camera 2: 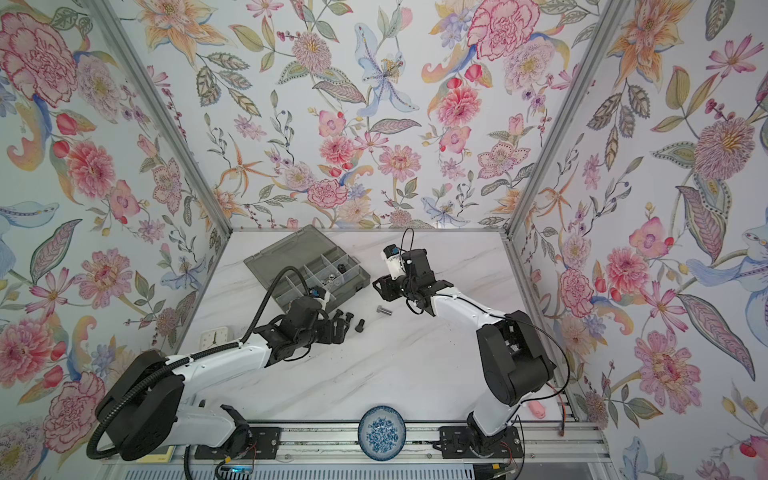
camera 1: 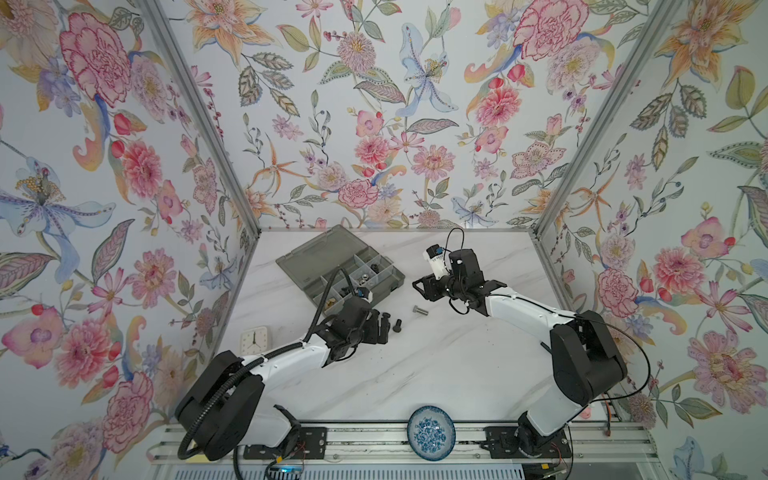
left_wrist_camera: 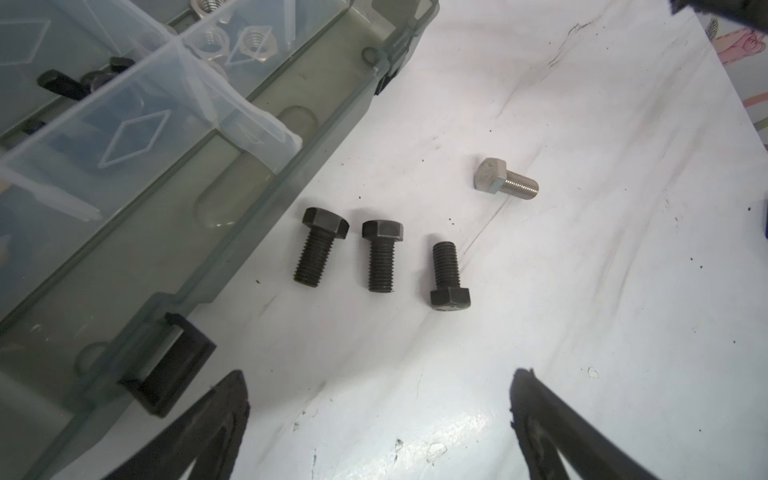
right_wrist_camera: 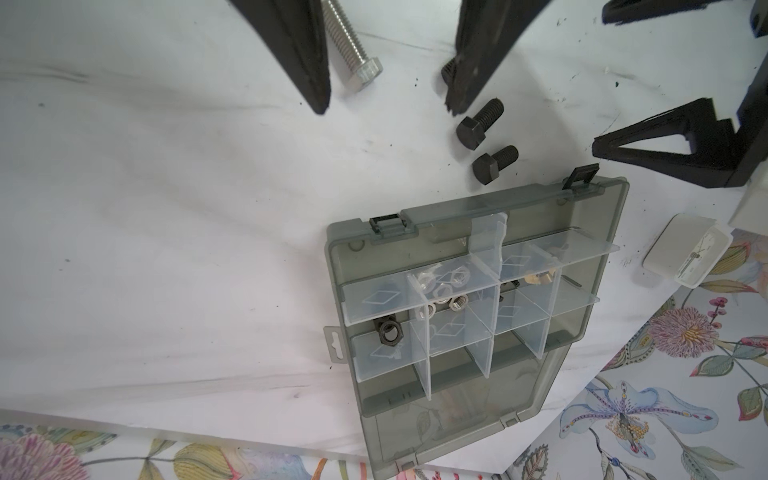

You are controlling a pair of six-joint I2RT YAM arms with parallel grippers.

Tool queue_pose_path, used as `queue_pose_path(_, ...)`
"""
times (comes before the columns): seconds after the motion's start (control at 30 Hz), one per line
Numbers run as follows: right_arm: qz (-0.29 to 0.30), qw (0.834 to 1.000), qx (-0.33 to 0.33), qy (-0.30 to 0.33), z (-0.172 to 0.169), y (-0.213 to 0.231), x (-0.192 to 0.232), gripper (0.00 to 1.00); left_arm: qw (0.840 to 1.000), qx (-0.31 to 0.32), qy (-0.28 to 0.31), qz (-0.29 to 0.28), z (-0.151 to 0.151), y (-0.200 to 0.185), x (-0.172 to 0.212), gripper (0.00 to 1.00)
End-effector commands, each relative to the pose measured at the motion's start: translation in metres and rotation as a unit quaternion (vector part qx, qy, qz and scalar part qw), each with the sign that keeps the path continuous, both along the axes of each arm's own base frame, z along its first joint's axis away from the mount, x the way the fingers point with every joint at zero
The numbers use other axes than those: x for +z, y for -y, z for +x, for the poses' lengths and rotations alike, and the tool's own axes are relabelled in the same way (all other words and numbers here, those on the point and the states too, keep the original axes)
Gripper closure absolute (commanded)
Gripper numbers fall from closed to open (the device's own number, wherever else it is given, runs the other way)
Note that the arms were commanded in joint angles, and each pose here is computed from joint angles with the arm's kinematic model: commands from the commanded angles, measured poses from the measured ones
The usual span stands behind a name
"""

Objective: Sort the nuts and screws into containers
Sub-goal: 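Withdraw the right gripper while the left gripper moves toward the black bolts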

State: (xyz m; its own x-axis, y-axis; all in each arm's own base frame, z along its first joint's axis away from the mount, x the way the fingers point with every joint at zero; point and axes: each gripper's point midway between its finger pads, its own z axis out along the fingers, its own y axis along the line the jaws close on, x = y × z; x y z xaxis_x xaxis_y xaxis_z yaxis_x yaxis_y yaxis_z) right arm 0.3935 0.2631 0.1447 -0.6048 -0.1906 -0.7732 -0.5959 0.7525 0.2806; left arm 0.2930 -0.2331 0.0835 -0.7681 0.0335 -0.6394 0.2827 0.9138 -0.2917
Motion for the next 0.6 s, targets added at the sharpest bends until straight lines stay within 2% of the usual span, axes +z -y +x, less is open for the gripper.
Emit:
queue_pose_path(0.0, 0.019, 1.000, -0.018, 0.005, 0.001, 0.011, 0.005, 0.51, 1.000, 0.006, 0.006, 0.011, 0.008, 0.015, 0.002, 0.02)
queue_pose_path(0.13, 0.019, 0.999, -0.031, -0.004, 0.000, 0.022, -0.002, 0.50, 1.000, -0.016, 0.003, 0.021, 0.009, 0.039, -0.003, 0.05)
queue_pose_path(0.17, 0.019, 0.999, -0.034, -0.004, 0.000, 0.024, -0.002, 0.50, 0.999, -0.021, -0.011, 0.036, 0.008, 0.043, -0.017, 0.07)
queue_pose_path(0.33, 0.019, 0.999, -0.044, -0.005, -0.002, 0.036, -0.003, 0.49, 0.997, -0.041, -0.027, 0.064, 0.008, 0.063, -0.034, 0.13)
queue_pose_path(0.47, 0.022, 0.998, -0.053, -0.006, -0.002, 0.044, -0.005, 0.49, 0.995, -0.045, -0.033, 0.080, 0.009, 0.070, -0.042, 0.22)
queue_pose_path(0.57, 0.025, 0.998, -0.057, -0.009, -0.002, 0.048, -0.007, 0.48, 0.994, -0.048, -0.039, 0.087, 0.010, 0.074, -0.047, 0.22)
